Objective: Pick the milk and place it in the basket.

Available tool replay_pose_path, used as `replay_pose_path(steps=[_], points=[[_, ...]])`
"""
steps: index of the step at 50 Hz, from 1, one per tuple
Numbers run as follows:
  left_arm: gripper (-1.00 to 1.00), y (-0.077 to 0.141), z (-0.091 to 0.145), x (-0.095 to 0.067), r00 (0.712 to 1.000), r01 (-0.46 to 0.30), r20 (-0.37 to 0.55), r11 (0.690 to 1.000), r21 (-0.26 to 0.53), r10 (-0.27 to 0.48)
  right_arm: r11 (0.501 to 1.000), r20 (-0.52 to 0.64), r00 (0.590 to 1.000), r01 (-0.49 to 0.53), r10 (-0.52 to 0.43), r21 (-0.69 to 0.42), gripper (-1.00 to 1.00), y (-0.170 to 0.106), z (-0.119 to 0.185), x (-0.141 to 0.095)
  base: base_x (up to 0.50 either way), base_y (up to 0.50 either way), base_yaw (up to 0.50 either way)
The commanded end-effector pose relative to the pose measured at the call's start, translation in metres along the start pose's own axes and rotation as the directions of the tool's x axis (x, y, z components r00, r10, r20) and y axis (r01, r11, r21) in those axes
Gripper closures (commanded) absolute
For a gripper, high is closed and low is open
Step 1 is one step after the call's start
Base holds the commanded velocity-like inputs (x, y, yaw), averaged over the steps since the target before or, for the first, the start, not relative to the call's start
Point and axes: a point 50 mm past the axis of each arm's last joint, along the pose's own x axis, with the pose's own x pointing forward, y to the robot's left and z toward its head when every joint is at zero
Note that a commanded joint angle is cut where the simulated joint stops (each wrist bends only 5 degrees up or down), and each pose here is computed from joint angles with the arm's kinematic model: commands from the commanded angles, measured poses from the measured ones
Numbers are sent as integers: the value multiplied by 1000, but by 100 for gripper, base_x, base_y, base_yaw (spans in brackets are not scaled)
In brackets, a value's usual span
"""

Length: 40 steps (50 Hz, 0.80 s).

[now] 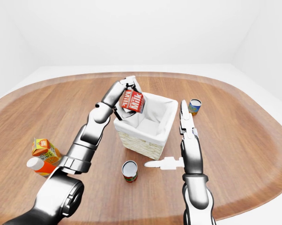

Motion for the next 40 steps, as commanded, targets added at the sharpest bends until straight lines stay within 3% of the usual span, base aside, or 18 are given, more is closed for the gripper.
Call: replay_pose_path(steps=[1,40], points=[[100,-12,-11,6,997,30,-65,999,-34,-32,1000,-1,1000,0,0,1,-100,0,-1,0,0,0,0],[100,-31,-31,17,975,57,-216,998,13,-52,1000,-1,1000,-3,3,1,-100,1,0,-1,0,0,0]])
